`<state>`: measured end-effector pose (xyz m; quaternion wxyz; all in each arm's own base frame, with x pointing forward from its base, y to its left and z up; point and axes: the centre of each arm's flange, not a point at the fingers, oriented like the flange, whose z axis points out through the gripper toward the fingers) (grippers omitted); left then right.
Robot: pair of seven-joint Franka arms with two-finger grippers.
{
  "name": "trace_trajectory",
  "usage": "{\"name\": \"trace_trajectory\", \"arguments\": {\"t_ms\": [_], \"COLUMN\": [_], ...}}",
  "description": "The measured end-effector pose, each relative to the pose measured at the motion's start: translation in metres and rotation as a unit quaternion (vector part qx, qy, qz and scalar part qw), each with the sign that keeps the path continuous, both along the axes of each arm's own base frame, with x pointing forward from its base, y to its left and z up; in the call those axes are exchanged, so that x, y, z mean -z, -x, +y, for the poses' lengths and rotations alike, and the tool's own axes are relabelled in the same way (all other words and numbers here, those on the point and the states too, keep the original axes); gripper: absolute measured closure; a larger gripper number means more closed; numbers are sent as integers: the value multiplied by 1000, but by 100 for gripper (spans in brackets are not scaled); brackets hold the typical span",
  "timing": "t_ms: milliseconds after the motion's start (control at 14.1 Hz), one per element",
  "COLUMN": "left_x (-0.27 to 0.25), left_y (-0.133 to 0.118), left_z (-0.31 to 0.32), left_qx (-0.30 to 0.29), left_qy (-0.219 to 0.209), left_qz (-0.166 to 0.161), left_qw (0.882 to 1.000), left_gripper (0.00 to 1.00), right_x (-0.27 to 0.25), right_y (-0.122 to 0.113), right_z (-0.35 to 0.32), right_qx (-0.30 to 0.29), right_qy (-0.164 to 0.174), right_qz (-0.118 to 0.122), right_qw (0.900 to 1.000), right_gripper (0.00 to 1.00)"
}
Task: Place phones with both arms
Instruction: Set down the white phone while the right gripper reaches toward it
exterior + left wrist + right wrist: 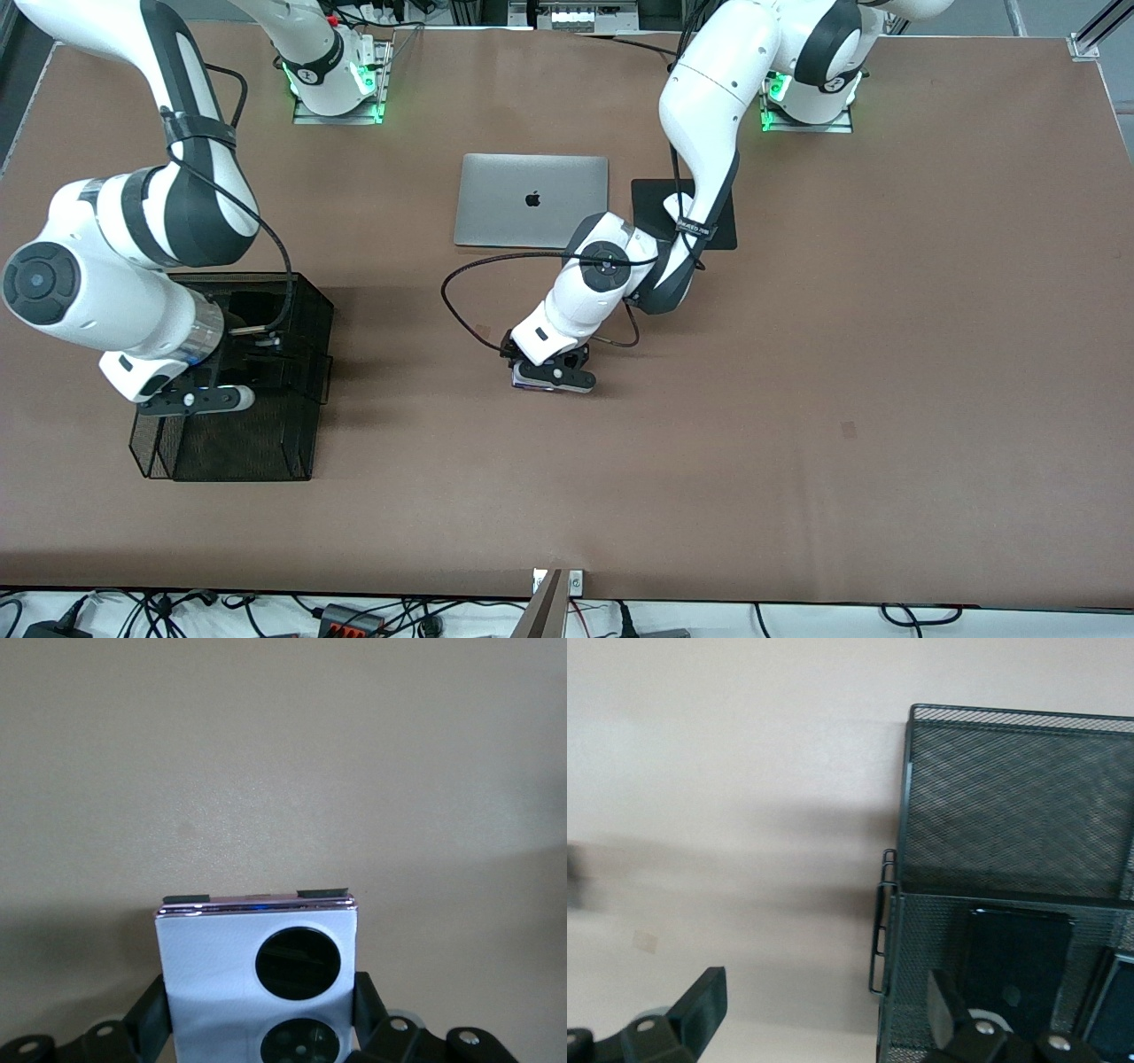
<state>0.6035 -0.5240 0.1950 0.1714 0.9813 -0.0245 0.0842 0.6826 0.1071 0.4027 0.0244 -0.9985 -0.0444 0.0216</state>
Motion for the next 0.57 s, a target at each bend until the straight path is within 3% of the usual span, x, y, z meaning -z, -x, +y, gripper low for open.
{"name": "trace_trajectory", "arguments": {"t_ms": [142,213,567], "left_x": [2,1,-2], "left_y": [1,1,-5], "left_z": [-1,-1,5], "left_qx": [2,2,1], "left_qy": [-3,-4,-13], "left_qz": [-2,-3,-12], "left_qw": [1000,1000,1000], "left_gripper": [11,2,0], "right_x": [3,3,5], "right_y": [1,1,1], "right_z": [9,10,8], "right_qx": [-6,-7,-6], "right_qy": [0,0,1], "right_qz": [2,2,3], "right_qw": [1000,1000,1000], "right_gripper": [0,0,0]}}
